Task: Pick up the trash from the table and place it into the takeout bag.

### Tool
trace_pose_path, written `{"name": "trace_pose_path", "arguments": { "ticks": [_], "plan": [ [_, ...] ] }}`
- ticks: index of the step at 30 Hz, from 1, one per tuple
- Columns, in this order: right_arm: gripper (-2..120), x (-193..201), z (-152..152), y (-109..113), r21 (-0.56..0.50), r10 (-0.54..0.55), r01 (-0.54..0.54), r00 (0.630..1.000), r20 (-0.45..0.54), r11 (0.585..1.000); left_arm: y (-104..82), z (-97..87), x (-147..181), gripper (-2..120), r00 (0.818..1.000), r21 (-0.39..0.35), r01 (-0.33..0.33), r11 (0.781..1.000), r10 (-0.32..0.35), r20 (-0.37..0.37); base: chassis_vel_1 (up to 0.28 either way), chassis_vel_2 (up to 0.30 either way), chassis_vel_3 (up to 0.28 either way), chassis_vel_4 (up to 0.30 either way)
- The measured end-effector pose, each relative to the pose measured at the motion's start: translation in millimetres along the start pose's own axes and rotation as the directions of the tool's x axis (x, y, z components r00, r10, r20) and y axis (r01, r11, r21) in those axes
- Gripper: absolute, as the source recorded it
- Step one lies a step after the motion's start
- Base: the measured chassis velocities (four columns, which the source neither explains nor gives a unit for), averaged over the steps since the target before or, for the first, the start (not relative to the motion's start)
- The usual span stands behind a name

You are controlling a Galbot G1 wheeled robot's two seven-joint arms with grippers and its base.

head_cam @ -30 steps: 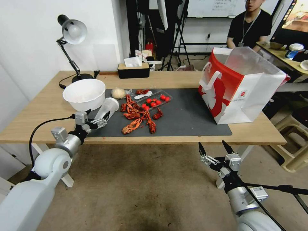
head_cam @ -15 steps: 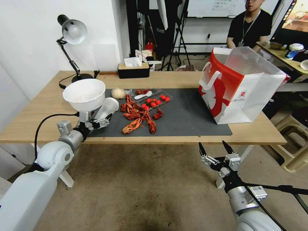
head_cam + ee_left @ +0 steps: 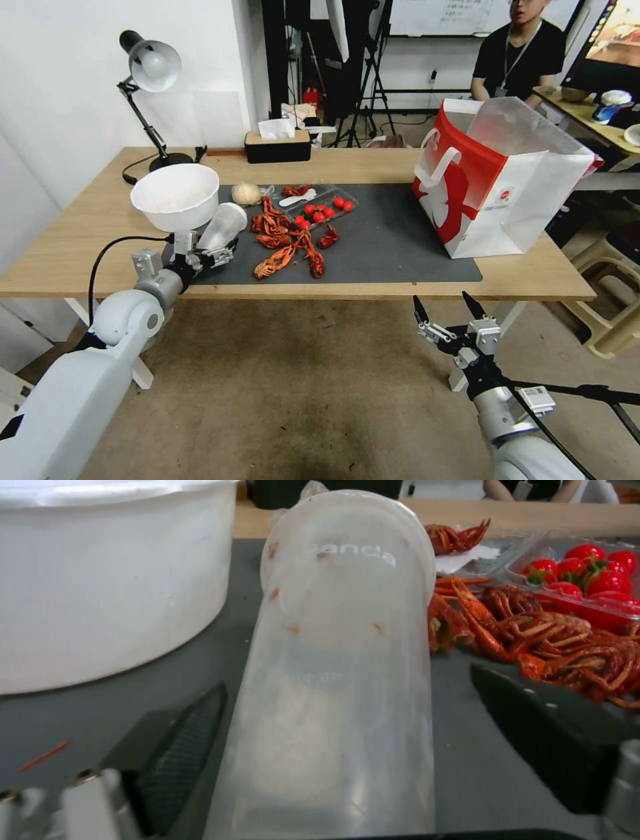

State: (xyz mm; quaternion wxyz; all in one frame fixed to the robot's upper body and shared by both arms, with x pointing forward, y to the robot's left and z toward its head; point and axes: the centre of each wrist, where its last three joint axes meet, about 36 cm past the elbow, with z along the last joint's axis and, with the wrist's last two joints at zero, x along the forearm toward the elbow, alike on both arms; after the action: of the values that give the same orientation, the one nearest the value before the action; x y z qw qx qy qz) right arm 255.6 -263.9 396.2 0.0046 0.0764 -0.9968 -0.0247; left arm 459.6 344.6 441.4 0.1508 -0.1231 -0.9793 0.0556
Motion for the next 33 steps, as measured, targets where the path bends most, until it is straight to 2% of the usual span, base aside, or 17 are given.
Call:
{"name": "trace_pose_path", "arguments": {
  "ticks": [2, 3, 6, 7, 9, 11, 14, 24, 27, 28, 31, 32, 33],
  "plan": [
    [100, -1, 0, -1, 0.002, 0.002, -0.002, 1.000, 0.002, 1.000, 0.7, 1.2, 0, 81, 1.000, -0.009, 0.003, 1.000, -0.003, -0.004, 0.000, 0.000, 0.000, 0.000],
    [100, -1, 0, -1, 0.002, 0.002, -0.002, 1.000, 0.002, 1.000, 0.7, 1.2, 0, 81, 1.000, -0.009, 0.003, 1.000, -0.003, -0.004, 0.000, 0.000, 0.000, 0.000],
    [100, -3, 0, -2, 0.003, 0.006, -0.006, 1.000, 0.005, 1.000, 3.4, -0.3, -1, 66, 1.000, -0.030, 0.012, 0.999, -0.012, -0.002, 0.000, 0.000, 0.000, 0.000],
    [100, -3, 0, -2, 0.003, 0.006, -0.006, 1.000, 0.005, 1.000, 3.4, -0.3, -1, 66, 1.000, -0.030, 0.012, 0.999, -0.012, -0.002, 0.000, 0.000, 0.000, 0.000],
    [100, -3, 0, -2, 0.002, 0.008, -0.008, 1.000, 0.006, 1.000, 4.6, -2.0, -1, 56, 1.000, -0.037, 0.016, 0.999, -0.016, -0.002, 0.000, 0.000, 0.000, 0.000],
    [100, -3, 0, -2, 0.002, 0.009, -0.009, 1.000, 0.007, 1.000, 4.8, -2.3, -1, 54, 1.000, -0.038, 0.016, 0.999, -0.016, -0.002, 0.000, 0.000, 0.000, 0.000],
    [100, -4, 0, -1, 0.000, 0.009, -0.009, 1.000, 0.007, 1.000, 5.0, -2.2, 0, 43, 1.000, -0.041, 0.016, 0.999, -0.016, -0.004, 0.000, 0.000, 0.000, 0.000],
    [100, -8, 0, -1, -0.001, 0.008, -0.008, 1.000, 0.012, 1.000, 4.9, 3.0, 7, 42, 1.000, -0.030, -0.001, 1.000, 0.002, 0.018, 0.000, 0.000, 0.000, 0.000],
    [100, -11, -1, 0, -0.001, 0.007, -0.007, 1.000, 0.018, 1.000, 2.6, 1.0, 17, 42, 0.993, -0.017, -0.049, 0.999, 0.051, 0.106, 0.000, 0.000, 0.000, 0.000],
    [100, -11, -1, 0, -0.001, 0.007, -0.007, 1.000, 0.018, 1.000, 2.6, 1.0, 17, 42, 0.993, -0.017, -0.049, 0.999, 0.051, 0.106, 0.000, 0.000, 0.000, 0.000],
    [100, -14, -3, -1, -0.004, 0.008, -0.008, 1.000, 0.023, 1.000, 1.3, -10.5, 24, 42, 0.967, -0.034, -0.131, 0.991, 0.135, 0.214, 0.000, 0.000, 0.000, 0.000],
    [100, -14, -3, -1, -0.004, 0.008, -0.008, 1.000, 0.023, 1.000, 1.3, -10.5, 24, 42, 0.967, -0.034, -0.131, 0.991, 0.135, 0.214, 0.000, 0.000, 0.000, 0.000],
    [100, -15, -4, -2, -0.004, 0.010, -0.010, 1.000, 0.025, 1.000, 0.6, -17.4, 24, 42, 0.951, -0.048, -0.170, 0.984, 0.177, 0.254, 0.000, 0.000, 0.000, 0.000]
  ]
}}
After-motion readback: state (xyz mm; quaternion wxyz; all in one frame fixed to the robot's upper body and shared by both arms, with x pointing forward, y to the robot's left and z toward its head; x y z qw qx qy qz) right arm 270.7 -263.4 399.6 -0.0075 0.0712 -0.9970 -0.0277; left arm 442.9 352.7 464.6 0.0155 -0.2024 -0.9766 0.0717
